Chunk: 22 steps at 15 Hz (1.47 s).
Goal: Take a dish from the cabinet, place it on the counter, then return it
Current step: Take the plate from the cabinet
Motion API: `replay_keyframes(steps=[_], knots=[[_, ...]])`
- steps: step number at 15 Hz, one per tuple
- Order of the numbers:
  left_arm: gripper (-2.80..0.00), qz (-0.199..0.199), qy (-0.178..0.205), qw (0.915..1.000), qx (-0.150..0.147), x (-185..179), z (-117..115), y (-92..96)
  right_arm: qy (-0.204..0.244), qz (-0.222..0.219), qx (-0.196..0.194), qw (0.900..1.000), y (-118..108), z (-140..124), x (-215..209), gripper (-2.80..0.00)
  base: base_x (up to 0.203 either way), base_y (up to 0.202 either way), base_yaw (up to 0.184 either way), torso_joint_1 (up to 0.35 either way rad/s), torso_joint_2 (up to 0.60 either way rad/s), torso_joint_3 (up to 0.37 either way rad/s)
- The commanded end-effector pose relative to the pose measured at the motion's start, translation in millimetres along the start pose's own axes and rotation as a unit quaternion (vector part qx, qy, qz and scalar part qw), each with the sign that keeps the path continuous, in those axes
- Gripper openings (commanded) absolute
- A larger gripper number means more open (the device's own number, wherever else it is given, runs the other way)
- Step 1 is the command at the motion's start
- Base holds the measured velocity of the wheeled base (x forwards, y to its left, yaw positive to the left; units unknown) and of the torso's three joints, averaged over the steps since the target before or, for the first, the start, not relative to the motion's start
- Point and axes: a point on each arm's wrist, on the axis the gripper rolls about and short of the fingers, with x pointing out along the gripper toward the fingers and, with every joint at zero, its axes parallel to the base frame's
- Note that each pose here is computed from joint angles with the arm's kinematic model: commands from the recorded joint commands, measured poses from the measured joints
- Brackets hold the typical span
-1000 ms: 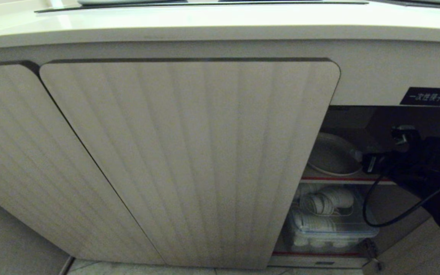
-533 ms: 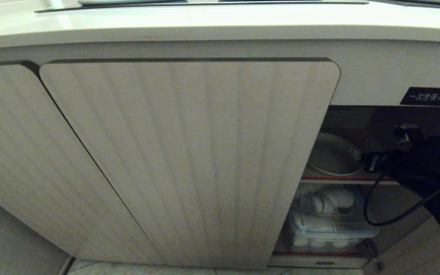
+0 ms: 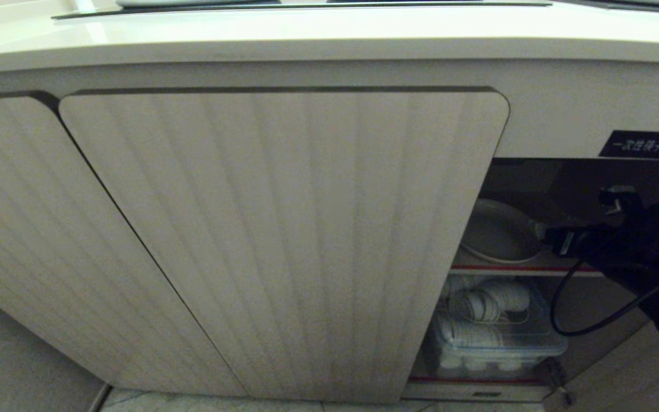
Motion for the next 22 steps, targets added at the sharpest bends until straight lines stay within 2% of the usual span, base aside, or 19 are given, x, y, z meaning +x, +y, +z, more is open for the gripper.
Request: replay_keyframes(steps=[1,8,22], knots=[[-2.8,0.0,0.0,1.0,0.0,0.0,0.0,0.0,-0.002,-0.002,-0.001,1.0,-1.9,-0.5,0.3,0.0,0.0,0.0,0.0,0.0,0.0,0.0],[-2.8,0.0,0.0,1.0,0.0,0.0,0.0,0.0,-0.003,-0.013,-0.003,1.0,-5.8,3.4,5.4,0.0,0.0,0.0,0.0,0.0,0.0,0.0],[-2.8,0.0,0.0,1.0,0.0,0.0,0.0,0.0,0.047,-0.014,0.006,0.999,-9.7,-0.6,19.9,0.0,0.0,0.0,0.0,0.0,0.0,0.0]])
